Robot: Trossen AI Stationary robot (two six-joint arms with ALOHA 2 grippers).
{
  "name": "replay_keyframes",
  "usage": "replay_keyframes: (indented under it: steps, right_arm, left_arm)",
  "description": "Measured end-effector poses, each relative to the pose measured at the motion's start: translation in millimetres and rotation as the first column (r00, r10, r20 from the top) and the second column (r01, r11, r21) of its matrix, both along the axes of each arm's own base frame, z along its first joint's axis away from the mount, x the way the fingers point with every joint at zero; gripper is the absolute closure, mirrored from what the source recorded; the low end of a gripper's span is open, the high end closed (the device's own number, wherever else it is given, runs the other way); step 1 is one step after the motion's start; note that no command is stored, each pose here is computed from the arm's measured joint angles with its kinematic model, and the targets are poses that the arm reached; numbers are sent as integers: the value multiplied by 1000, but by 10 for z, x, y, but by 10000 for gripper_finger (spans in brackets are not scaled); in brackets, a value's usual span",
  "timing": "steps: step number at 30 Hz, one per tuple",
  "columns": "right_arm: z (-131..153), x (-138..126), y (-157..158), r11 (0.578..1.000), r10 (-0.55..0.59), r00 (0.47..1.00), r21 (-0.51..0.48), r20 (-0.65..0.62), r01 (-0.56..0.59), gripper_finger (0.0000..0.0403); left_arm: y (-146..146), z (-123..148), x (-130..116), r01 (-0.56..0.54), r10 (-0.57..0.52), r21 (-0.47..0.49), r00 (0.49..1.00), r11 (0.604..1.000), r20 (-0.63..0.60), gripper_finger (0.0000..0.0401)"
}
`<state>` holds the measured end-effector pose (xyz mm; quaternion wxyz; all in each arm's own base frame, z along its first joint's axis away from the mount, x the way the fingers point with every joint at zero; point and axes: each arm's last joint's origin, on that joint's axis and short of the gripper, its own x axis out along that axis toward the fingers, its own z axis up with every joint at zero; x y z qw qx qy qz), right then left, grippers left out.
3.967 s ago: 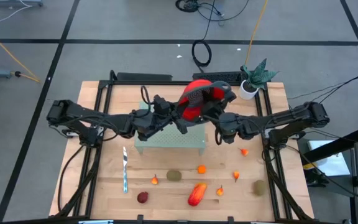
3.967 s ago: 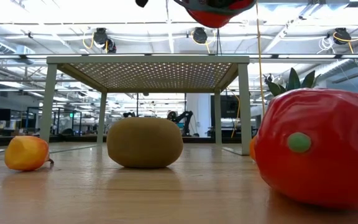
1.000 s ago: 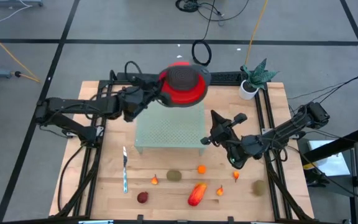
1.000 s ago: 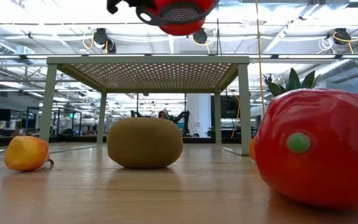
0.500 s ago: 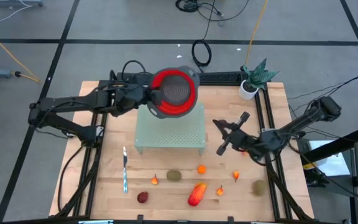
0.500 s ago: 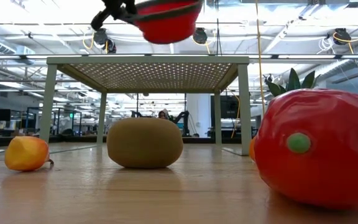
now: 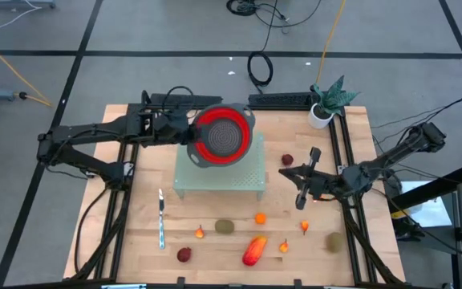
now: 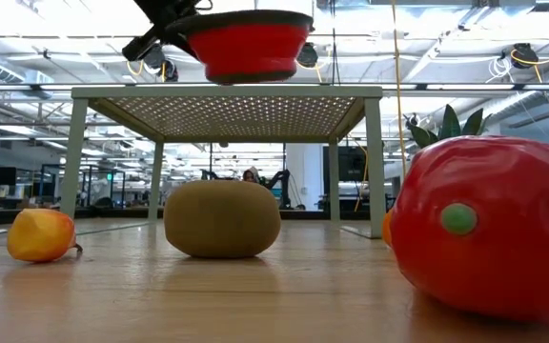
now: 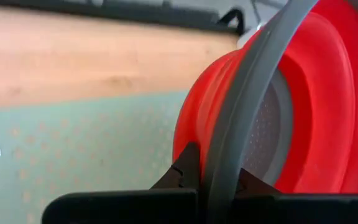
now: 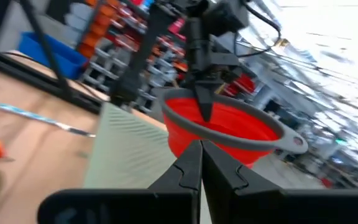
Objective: Pick & Place Fruit
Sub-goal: Put the strainer bowl on the shelf
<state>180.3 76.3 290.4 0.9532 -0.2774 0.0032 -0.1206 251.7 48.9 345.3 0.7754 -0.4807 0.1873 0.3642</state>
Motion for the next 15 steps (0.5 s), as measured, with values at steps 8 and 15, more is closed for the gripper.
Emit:
replay_keyframes:
  steps: [8,15]
  right_arm:
    - [-131,-241,-86,984,176,984,23,-24,-176,403]
    - [-245,-376,-116,946,320,944,77,-86,-314,403]
  left_arm:
    - [-71,-32,-12,17,-16,-135,1000,991,4,401]
    - [-163,-86,-51,17,-29,-244,999,970,-45,401]
